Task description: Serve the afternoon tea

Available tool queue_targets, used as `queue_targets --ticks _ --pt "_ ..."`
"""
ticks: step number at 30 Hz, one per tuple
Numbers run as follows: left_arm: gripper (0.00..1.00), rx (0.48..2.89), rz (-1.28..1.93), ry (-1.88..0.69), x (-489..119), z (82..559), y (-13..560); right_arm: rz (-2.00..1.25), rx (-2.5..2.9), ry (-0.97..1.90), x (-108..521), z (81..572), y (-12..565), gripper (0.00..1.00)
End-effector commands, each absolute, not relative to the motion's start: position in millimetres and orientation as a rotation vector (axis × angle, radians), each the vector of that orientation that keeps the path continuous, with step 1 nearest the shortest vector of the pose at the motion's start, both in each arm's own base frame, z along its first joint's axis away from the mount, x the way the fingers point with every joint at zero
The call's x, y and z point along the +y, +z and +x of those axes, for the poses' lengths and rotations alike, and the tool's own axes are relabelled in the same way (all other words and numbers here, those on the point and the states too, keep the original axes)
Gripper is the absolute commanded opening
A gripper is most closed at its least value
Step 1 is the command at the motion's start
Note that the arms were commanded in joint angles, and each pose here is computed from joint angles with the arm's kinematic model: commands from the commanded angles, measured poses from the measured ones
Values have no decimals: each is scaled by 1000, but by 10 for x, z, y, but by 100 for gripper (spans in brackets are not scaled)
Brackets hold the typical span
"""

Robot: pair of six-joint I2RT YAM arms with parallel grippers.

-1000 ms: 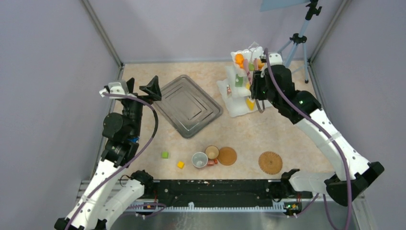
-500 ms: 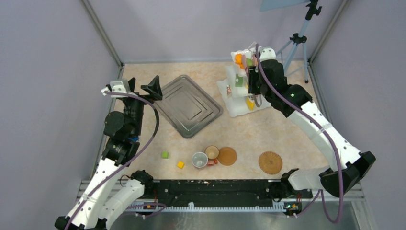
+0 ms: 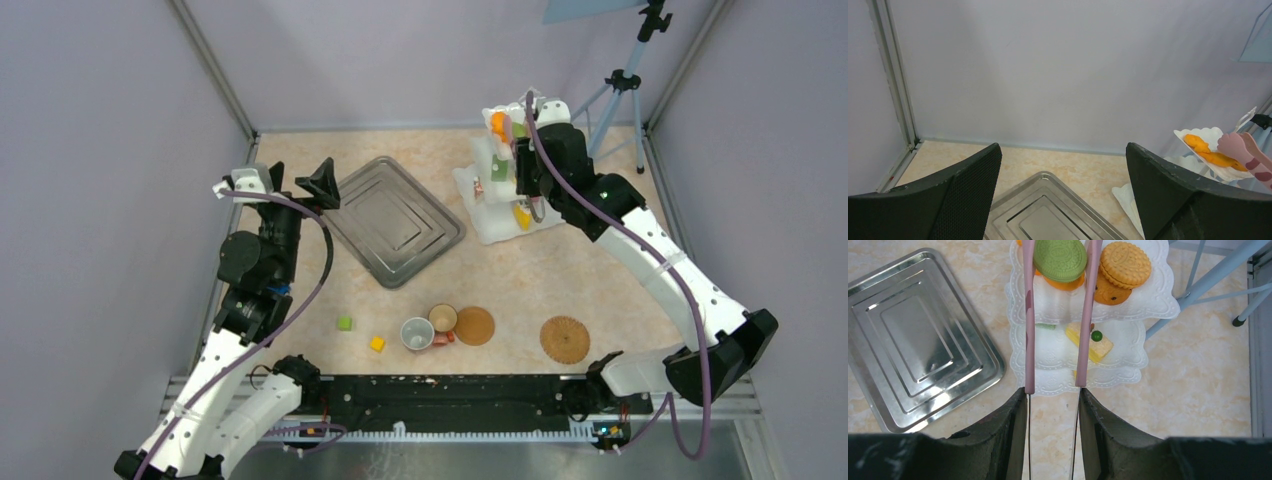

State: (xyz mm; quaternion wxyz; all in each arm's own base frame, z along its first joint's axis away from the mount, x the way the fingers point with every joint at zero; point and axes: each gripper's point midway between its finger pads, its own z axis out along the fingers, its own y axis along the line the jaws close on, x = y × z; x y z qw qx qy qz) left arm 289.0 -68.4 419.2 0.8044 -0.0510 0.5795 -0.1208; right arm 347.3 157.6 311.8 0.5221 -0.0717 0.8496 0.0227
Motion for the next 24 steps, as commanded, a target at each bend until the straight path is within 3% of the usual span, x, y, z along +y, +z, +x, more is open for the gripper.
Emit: queue_targets --ticks 1,24 --pt "99 1196 -108 -278 -685 2850 4349 -123 1939 74 1560 3570 3462 32" --pt "99 1196 -106 -283 -694 2851 4349 -131 1935 78 1576 3581 3473 43"
